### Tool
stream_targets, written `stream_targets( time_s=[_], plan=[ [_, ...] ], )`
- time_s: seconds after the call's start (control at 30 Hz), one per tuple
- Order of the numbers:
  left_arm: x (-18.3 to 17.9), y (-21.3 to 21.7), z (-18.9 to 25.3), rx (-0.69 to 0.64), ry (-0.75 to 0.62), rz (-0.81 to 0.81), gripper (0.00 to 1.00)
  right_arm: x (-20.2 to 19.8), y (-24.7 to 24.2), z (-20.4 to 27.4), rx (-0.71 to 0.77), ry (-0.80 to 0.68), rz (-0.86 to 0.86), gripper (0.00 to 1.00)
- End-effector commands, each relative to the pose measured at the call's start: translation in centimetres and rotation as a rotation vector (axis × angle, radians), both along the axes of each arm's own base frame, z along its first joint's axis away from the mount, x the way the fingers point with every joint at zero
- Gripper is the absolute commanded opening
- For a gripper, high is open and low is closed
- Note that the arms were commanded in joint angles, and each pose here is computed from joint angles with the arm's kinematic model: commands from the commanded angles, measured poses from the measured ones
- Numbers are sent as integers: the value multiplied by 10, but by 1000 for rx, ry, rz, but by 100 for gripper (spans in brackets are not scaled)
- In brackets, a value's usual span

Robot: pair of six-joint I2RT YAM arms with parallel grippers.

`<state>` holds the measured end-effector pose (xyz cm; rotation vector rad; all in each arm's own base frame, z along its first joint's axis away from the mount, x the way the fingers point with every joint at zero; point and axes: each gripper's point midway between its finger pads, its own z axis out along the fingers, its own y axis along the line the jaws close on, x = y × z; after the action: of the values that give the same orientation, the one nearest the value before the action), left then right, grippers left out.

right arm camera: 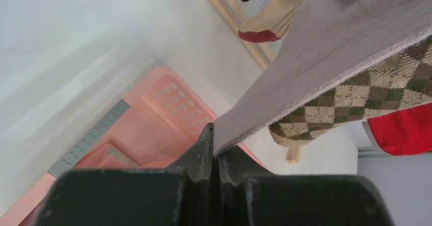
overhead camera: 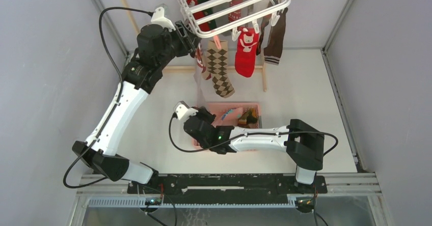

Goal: Remove the socks clipped to the hanger
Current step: Remove the sock from the hanger.

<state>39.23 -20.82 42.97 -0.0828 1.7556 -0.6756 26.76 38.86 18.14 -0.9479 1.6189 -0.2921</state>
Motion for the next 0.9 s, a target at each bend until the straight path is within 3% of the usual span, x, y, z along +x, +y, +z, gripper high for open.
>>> stream_targets(
  time_s=[0.0, 0.3, 0.53, 0.87],
  plan=[
    [4, -2, 25, -26, -90, 12, 53, 1, 8, 14, 54, 2, 6, 6],
    [4, -4, 29, -27, -93, 11, 49, 3, 7, 13, 48, 1, 4, 6],
    [0, -6, 28, -21, -83, 4, 64, 3, 6, 12, 36, 0, 2, 5],
    [-19, 2, 30, -27, -87, 5, 65, 8, -2, 10, 16, -10, -26, 4]
  ],
)
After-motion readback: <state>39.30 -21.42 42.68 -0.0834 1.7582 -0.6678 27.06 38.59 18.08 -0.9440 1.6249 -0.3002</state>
